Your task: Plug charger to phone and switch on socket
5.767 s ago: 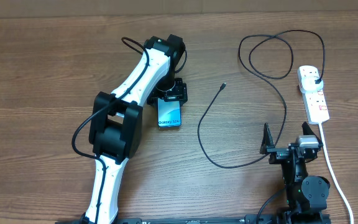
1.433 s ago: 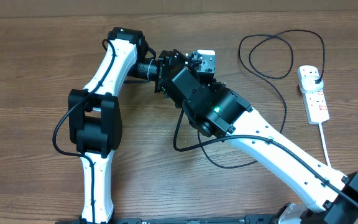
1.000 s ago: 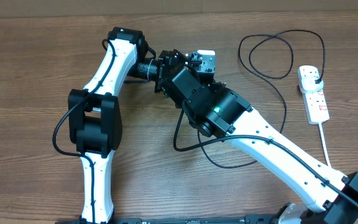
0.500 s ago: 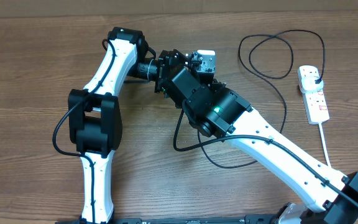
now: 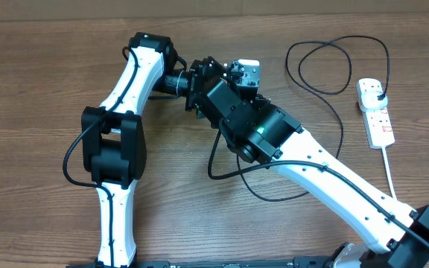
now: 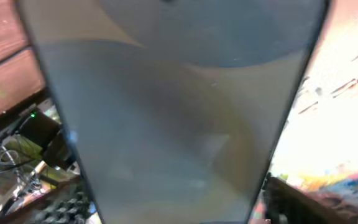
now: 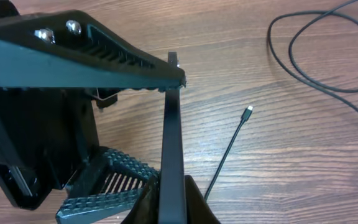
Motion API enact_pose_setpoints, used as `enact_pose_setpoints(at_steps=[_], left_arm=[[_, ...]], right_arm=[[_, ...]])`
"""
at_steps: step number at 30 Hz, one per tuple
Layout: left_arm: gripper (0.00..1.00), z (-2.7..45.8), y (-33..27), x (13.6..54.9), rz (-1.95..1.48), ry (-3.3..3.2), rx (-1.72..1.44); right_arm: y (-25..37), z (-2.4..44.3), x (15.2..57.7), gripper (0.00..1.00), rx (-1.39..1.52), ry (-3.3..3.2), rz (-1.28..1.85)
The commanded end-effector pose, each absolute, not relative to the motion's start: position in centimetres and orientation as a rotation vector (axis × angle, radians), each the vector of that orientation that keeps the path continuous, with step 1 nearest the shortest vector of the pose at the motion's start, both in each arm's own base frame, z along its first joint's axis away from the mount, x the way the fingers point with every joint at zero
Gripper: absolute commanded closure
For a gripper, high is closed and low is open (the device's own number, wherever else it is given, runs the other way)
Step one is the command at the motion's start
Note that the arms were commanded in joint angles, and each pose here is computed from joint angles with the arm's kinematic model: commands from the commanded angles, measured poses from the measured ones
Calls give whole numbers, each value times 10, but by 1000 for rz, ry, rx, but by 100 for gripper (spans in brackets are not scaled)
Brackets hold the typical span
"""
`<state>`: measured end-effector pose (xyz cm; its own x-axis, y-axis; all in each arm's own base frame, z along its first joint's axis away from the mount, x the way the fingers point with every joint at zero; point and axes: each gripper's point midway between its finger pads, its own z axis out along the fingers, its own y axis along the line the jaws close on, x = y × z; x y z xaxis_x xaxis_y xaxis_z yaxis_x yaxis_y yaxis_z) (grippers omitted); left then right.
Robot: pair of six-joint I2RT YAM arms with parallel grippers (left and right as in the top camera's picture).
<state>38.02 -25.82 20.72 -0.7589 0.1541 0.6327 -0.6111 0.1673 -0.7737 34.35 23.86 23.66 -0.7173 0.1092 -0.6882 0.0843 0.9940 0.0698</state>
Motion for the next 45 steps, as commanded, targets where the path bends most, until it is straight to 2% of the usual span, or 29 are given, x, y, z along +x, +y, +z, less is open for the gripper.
enact_pose_setpoints(at_steps=[1,8,12,15,17,19,20,23,25,28,32,37,42,45], left_arm=[[2,221,-258,385,1711,-1821,423],[0,221,-258,386,1713,-1824,420],[0,221,-258,386,1710,-1822,423],[12,221,-258,386,1705,-1818,429],[14,221,-258,386,1678,-1798,462],[21,221,-258,386,1656,-1780,490],[32,221,-258,386,1646,-1772,502],[42,221,-258,386,1635,-1763,516],[44,221,-257,386,1628,-1758,524],[53,221,-257,386,1598,-1734,562],[54,221,-257,387,1593,-1731,566],[65,220,-257,388,1604,-1738,555],[66,220,-257,388,1603,-1736,559],[72,220,-255,390,1598,-1731,570]], right_arm=[[243,249,347,96,214,2346,114],[241,260,353,96,563,2249,262],[226,275,356,96,1009,2036,423],[226,276,355,96,1267,1918,554],[229,274,354,96,1453,1836,657],[236,271,351,96,1620,1776,754],[238,270,350,96,1655,1768,775],[238,270,350,96,1656,1772,777],[238,270,350,96,1740,1712,814],[242,275,354,96,1771,1669,869],[242,275,354,96,1771,1668,870],[237,275,358,96,1782,1650,866],[229,274,364,96,1809,1637,861],[234,272,362,96,1819,1666,879]])
